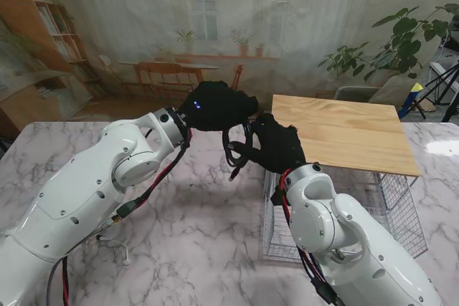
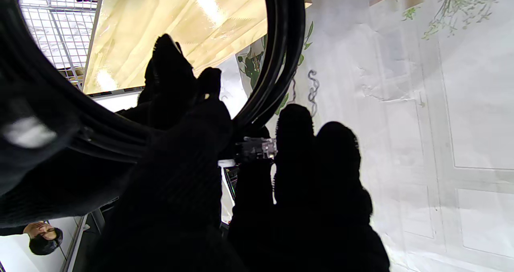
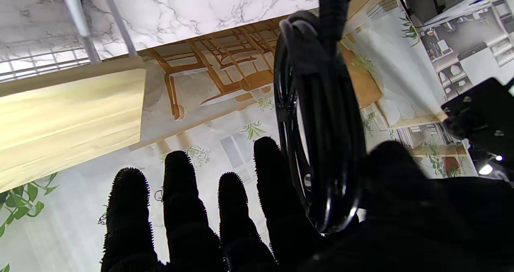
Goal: Load the small electronics into the mesh drawer
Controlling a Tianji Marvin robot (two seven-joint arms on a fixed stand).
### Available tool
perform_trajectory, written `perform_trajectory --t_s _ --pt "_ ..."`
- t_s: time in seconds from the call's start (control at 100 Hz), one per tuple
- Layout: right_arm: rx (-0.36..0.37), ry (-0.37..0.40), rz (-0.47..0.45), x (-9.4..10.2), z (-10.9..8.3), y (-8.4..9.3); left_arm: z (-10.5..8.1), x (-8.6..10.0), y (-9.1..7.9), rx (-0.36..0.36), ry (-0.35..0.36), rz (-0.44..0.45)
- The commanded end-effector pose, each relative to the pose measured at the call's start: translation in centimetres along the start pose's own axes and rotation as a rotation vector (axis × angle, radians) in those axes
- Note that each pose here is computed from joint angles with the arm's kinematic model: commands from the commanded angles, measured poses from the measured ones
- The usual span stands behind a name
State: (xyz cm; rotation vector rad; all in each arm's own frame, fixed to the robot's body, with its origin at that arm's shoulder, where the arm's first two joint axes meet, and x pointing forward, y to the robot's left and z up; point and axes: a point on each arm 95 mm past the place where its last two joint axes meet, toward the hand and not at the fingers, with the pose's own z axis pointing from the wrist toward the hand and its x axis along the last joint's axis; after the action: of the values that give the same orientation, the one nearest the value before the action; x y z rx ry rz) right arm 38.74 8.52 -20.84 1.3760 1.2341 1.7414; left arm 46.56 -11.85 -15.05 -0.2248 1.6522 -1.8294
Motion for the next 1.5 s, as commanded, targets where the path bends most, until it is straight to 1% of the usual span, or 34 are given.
perform_trajectory --t_s 0.0,0.15,0.32,0.46,0.51,0.66,0.76,0.81,0.87,0.99,1.13,1.24,1.36,1.49 --pt "-0.006 -0.008 0.016 0.2 0.3 -0.1 0.2 0.1 -0.1 -0.003 0.009 -0.001" --pt "-0.010 -0.012 0.026 0.5 0.7 -0.4 0.1 0.3 0.2 -0.011 0.016 -0.006" --pt "-0.061 -0.005 0.023 0.3 0.6 -0.1 -0.5 0.0 0.6 -0.015 -0.013 -0.032" --pt "-0.096 0.003 0.030 0.1 0.1 0.7 -1.5 -0.6 0.5 -0.028 -0.037 -0.045" --pt "-0.104 0.006 0.034 0.0 -0.1 1.0 -1.9 -0.9 0.4 -0.032 -0.044 -0.057" --pt "-0.148 0.025 0.031 -0.2 -0.7 2.0 -3.5 -2.2 0.5 -0.010 -0.068 -0.083" --pt "-0.179 0.035 0.025 -0.5 -1.4 2.8 -5.3 -3.1 1.3 0.008 -0.097 -0.103" --pt "-0.194 0.041 0.015 -0.7 -1.9 3.2 -6.3 -3.7 1.9 0.003 -0.117 -0.107" --pt "-0.208 0.047 -0.008 -1.1 -2.5 3.8 -7.6 -4.4 2.8 -0.021 -0.134 -0.081" --pt "-0.231 0.049 -0.073 -2.1 -3.9 4.9 -10.6 -5.6 4.8 -0.121 -0.144 0.028" --pt "-0.240 0.030 -0.147 -3.2 -5.7 5.7 -13.5 -6.4 7.4 -0.204 -0.190 0.041" --pt "-0.235 0.016 -0.197 -4.2 -7.0 5.9 -15.3 -6.7 9.1 -0.279 -0.207 0.063" --pt "-0.221 -0.004 -0.236 -5.3 -8.7 5.6 -16.5 -6.6 10.6 -0.341 -0.211 0.070" --pt "-0.183 -0.038 -0.269 -6.5 -10.6 4.0 -17.5 -6.0 11.7 -0.386 -0.198 0.087"
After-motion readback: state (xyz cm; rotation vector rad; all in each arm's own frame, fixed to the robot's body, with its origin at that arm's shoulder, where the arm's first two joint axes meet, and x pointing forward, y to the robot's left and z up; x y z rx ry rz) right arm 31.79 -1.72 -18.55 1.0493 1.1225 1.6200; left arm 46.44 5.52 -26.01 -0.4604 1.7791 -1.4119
